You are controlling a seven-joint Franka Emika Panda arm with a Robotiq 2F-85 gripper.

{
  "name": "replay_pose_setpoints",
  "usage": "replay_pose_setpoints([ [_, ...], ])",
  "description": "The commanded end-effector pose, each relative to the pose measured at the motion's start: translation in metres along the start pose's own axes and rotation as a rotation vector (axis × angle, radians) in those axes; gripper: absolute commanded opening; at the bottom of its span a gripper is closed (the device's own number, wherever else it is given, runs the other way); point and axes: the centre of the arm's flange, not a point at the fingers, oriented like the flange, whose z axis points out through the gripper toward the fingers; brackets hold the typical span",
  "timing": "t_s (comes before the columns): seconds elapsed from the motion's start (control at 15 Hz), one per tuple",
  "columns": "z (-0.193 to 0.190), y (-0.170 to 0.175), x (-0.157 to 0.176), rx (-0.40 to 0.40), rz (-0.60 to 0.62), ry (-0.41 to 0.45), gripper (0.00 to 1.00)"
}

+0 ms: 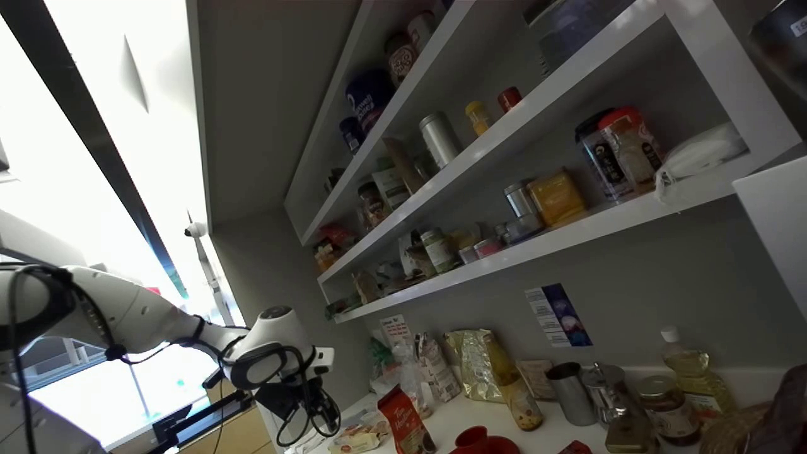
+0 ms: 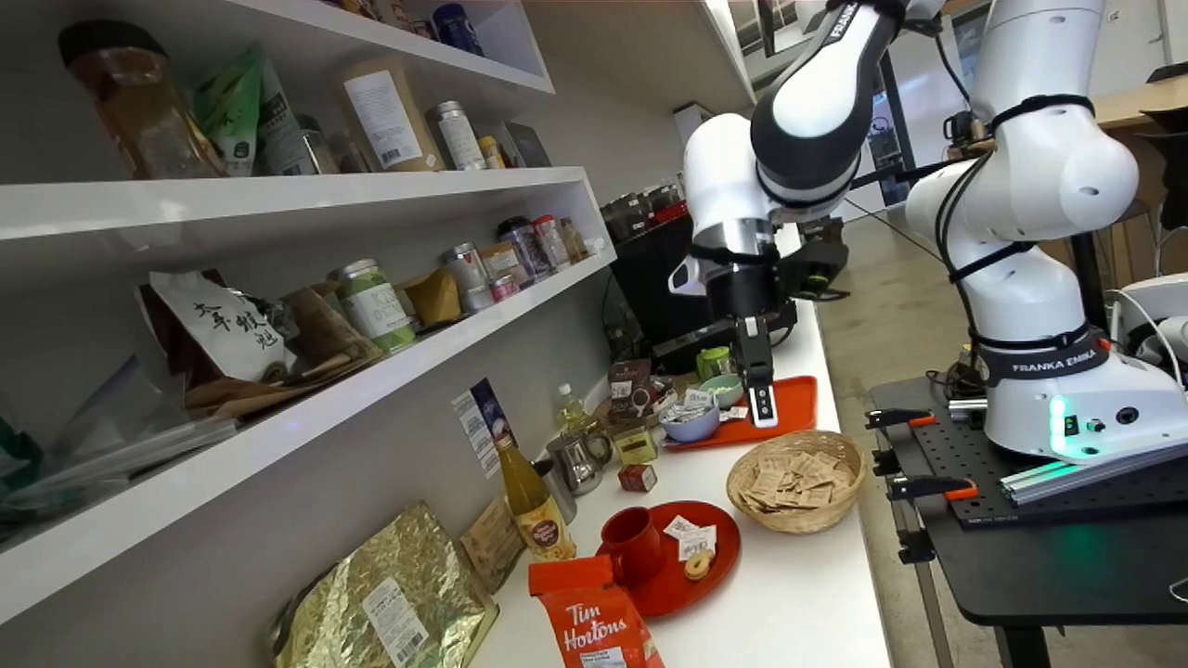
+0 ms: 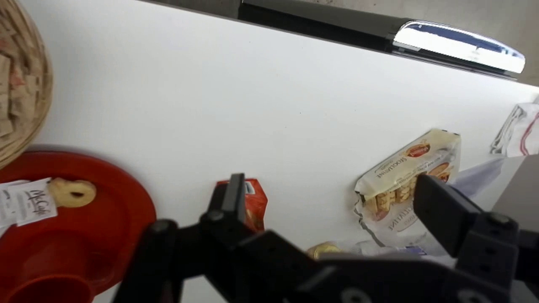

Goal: Put the orange bag on the shelf

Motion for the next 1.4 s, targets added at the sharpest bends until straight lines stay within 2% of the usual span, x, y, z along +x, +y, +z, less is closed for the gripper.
replay_pose_setpoints([
  [0.0, 0.085, 0.006, 0.032, 0.01, -0.052, -0.023, 1.0],
  [0.33, 0.158, 0.03, 0.052, -0.075, -0.132, 0.012, 1.0],
  [0.67, 0.218, 0.038, 0.098, -0.164, -0.286, 0.146, 1.0],
  [1.0, 0.282, 0.022, 0.156, -0.224, -0.45, 0.313, 1.0],
  [1.2, 0.317, 0.026, 0.188, -0.239, -0.525, 0.363, 1.0],
  [1.27, 0.327, 0.03, 0.196, -0.227, -0.534, 0.36, 0.75],
  [1.33, 0.335, 0.033, 0.203, -0.225, -0.544, 0.355, 0.74],
])
